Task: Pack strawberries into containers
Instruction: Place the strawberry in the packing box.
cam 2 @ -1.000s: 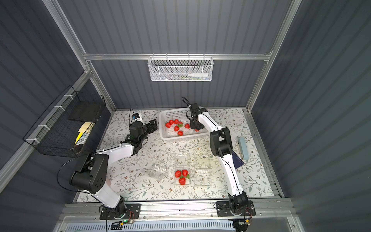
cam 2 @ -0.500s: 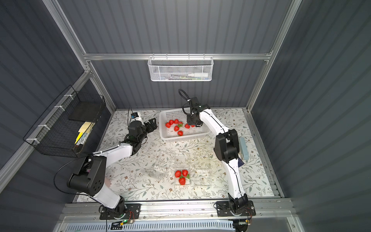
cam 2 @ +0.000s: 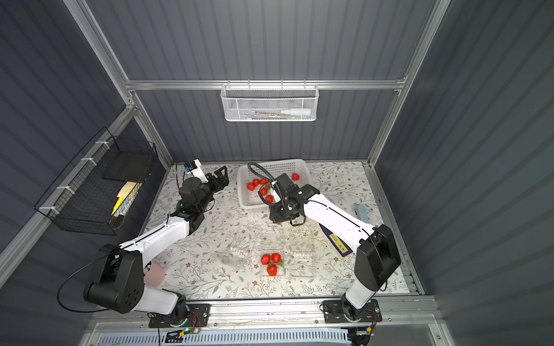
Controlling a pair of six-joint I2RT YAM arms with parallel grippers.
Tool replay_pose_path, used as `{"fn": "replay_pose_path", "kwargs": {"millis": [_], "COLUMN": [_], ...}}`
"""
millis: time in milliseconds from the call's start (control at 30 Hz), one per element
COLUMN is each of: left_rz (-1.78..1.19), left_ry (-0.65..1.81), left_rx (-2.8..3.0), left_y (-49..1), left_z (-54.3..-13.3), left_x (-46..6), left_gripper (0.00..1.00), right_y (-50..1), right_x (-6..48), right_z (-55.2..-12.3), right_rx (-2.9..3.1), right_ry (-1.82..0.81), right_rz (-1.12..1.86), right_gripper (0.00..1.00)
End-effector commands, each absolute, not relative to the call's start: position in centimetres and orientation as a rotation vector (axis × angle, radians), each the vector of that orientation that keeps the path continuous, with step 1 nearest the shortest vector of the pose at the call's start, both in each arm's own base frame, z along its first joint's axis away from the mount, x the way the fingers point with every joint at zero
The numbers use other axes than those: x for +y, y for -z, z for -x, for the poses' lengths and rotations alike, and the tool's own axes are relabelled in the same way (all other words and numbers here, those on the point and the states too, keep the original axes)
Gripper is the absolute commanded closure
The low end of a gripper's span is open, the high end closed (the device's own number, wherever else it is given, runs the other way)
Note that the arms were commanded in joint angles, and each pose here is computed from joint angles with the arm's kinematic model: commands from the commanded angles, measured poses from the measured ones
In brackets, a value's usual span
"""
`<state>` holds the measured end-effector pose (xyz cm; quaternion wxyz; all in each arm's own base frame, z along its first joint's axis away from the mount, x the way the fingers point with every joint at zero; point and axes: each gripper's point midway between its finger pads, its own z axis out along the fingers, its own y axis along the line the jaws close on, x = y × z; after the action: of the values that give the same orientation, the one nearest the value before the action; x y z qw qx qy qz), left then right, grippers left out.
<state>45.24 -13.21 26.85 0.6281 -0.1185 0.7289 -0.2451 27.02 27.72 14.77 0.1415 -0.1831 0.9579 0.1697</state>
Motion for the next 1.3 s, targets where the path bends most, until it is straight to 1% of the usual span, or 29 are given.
{"fn": "replay_pose_path", "kwargs": {"millis": [0,167,333,467,533,600,667,700,833,933,1033,1267], "left_rz": [0.277,0.257,0.258,0.262,0.261,0.263,0.263,0.262,0.262,0.260,0.259,0.258], "left_ry": [0.561,0.565,0.562,0.559,0.559,0.557,0.556,0.556,0.556,0.556,0.557,0.558], "left_rx": [1.648,1.651,1.659,1.656,1.654,1.657,1.661,1.664,1.665,1.664,1.666,1.666], "left_y": [-27.3,-27.3,-26.9,-26.9,-27.0,-26.8,-26.7,-26.5,-26.5,-26.5,-26.5,-26.5], "left_z": [-45.0,-44.9,-44.8,-44.8,-44.8,-44.9,-44.9,-45.0,-45.0,-45.0,-45.0,-45.1], "left_x": [-12.8,-13.0,-12.9,-12.9,-12.9,-12.8,-12.9,-12.9,-12.9,-13.0,-13.0,-13.0], "left_gripper": [0.11,0.11,0.11,0.11,0.11,0.11,0.11,0.11,0.11,0.11,0.11,0.11], "right_y": [-11.9,-8.9,-7.6,-6.1,-5.5,-4.8,-4.6,-4.6,-4.9,-4.9,-5.0,-6.1], "right_x": [28.0,28.6,27.7,27.2,27.7,27.6,27.6,27.6,27.8,27.5,27.2,26.9], "right_z": [-21.5,-17.4,-15.8,-14.6,-13.6,-13.2,-13.1,-13.2,-13.6,-14.2,-14.6,-15.7], "right_rx": [2.935,3.049,3.116,3.178,3.215,3.237,3.242,3.238,3.215,3.188,3.171,3.091], "right_ry": [-0.512,-0.559,-0.509,-0.499,-0.543,-0.519,-0.496,-0.491,-0.487,-0.436,-0.395,-0.374], "right_rz": [0.533,0.531,0.530,0.528,0.546,0.558,0.568,0.570,0.579,0.583,0.591,0.605], "right_gripper": [0.82,0.81,0.81,0.75,0.74,0.74,0.70,0.64,0.49,0.42,0.40,0.40]}}
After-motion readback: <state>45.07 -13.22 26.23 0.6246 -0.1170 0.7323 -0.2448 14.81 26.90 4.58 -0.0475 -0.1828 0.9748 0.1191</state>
